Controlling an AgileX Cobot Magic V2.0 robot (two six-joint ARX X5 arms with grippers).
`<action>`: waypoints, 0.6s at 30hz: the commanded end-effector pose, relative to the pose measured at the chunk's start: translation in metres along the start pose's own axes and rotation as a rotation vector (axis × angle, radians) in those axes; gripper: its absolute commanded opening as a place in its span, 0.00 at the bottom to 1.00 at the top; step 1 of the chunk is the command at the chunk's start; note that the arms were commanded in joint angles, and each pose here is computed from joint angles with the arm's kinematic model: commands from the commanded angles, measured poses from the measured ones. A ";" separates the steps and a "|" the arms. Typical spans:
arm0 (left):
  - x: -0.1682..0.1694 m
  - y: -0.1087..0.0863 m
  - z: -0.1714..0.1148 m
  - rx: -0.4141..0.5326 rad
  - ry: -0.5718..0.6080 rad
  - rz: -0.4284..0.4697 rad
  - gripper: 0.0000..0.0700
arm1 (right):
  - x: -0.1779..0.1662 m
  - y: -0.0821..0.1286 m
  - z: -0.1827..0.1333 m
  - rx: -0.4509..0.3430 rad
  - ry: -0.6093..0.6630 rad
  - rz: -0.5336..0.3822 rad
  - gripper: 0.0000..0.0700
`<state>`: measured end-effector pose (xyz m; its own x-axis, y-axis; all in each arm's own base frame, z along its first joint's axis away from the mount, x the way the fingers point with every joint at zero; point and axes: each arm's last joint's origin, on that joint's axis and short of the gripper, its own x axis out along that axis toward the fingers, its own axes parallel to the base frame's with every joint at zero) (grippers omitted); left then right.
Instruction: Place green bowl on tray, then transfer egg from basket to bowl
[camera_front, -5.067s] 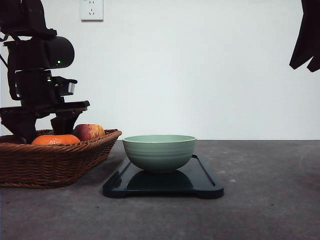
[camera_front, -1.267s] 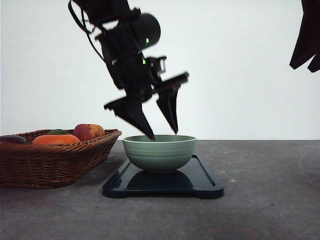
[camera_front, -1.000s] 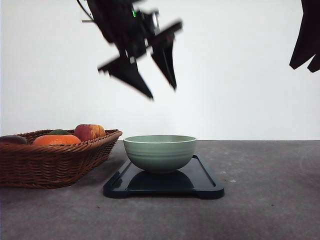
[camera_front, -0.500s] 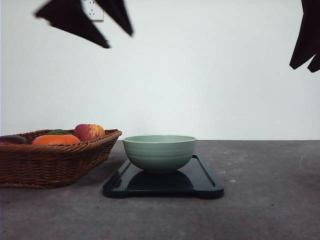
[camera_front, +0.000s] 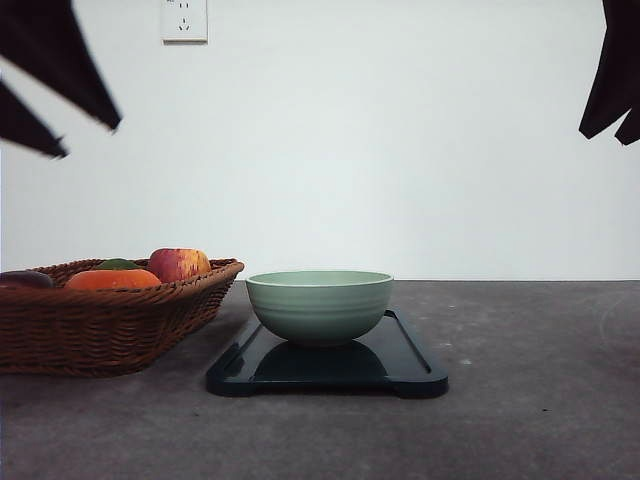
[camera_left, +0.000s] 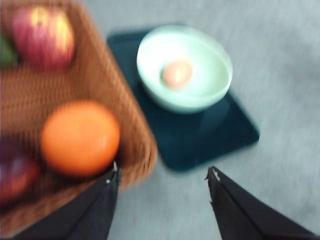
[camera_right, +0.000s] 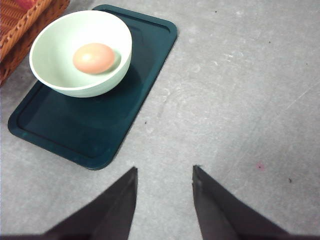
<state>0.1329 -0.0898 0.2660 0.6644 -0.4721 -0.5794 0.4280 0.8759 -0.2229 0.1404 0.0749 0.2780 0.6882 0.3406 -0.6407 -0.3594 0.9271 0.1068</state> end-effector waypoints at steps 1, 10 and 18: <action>0.000 0.000 -0.001 -0.037 0.014 0.007 0.50 | -0.001 0.001 0.002 0.008 -0.002 0.007 0.31; -0.001 0.000 -0.003 -0.046 0.035 0.011 0.00 | -0.001 0.002 0.002 0.011 -0.007 0.021 0.02; -0.001 0.000 -0.003 -0.045 0.035 0.010 0.00 | -0.002 0.002 0.004 0.010 -0.026 0.029 0.02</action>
<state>0.1298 -0.0877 0.2625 0.6401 -0.4563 -0.6182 0.3908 0.8860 -0.2493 0.1397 0.0752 0.2795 0.6867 0.3630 -0.6298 -0.3729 0.9196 0.1235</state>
